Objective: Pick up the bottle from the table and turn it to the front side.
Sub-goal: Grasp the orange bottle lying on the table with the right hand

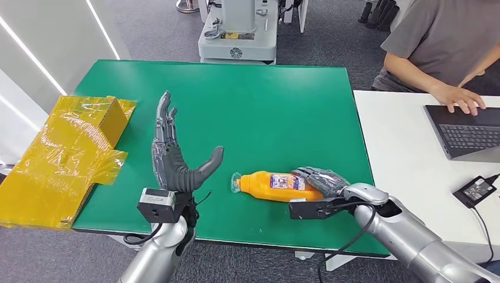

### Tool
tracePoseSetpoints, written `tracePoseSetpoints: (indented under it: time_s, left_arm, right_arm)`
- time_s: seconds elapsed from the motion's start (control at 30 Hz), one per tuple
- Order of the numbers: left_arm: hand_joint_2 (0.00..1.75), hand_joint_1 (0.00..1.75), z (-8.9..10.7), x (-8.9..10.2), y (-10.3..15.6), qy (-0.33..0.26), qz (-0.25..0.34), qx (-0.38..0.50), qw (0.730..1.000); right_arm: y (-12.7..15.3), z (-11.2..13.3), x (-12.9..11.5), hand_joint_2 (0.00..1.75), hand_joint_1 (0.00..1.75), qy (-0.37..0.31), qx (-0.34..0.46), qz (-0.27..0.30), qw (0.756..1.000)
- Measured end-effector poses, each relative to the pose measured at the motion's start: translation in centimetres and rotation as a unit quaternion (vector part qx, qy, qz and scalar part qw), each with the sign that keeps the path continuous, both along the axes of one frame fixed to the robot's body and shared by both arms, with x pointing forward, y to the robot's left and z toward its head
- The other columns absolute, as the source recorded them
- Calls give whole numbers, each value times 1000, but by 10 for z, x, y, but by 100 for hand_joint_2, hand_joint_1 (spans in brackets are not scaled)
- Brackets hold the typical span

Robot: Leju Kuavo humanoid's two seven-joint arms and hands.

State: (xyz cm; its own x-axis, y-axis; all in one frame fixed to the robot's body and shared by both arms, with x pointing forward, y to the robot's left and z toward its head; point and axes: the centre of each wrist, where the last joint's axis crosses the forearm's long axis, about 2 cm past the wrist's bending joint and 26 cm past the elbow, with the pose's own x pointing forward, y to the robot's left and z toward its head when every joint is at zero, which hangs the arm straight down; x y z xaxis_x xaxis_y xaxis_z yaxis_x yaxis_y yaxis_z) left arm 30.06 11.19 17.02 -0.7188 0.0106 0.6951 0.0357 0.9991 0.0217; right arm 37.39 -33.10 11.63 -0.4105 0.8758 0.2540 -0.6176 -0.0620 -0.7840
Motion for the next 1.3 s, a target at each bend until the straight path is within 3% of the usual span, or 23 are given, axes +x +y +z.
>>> tracePoseSetpoints:
  time_s: [1.13,1.17,1.27,1.3]
  left_arm:
    - [175,0,-6,-2,3,1,12,0,1000]
    - [175,0,-6,-2,3,1,12,0,1000]
    - [175,0,-6,-2,3,1,12,0,1000]
    - [175,0,-6,-2,3,1,12,0,1000]
  right_arm:
    - [-7,-3,7,175,0,3,-11,-7,1000]
    - [-7,-3,7,175,14,3,-11,-7,1000]
    - [-7,-3,7,175,139,3,-11,-7,1000]
    - [-7,-3,8,175,168,2,-11,-7,1000]
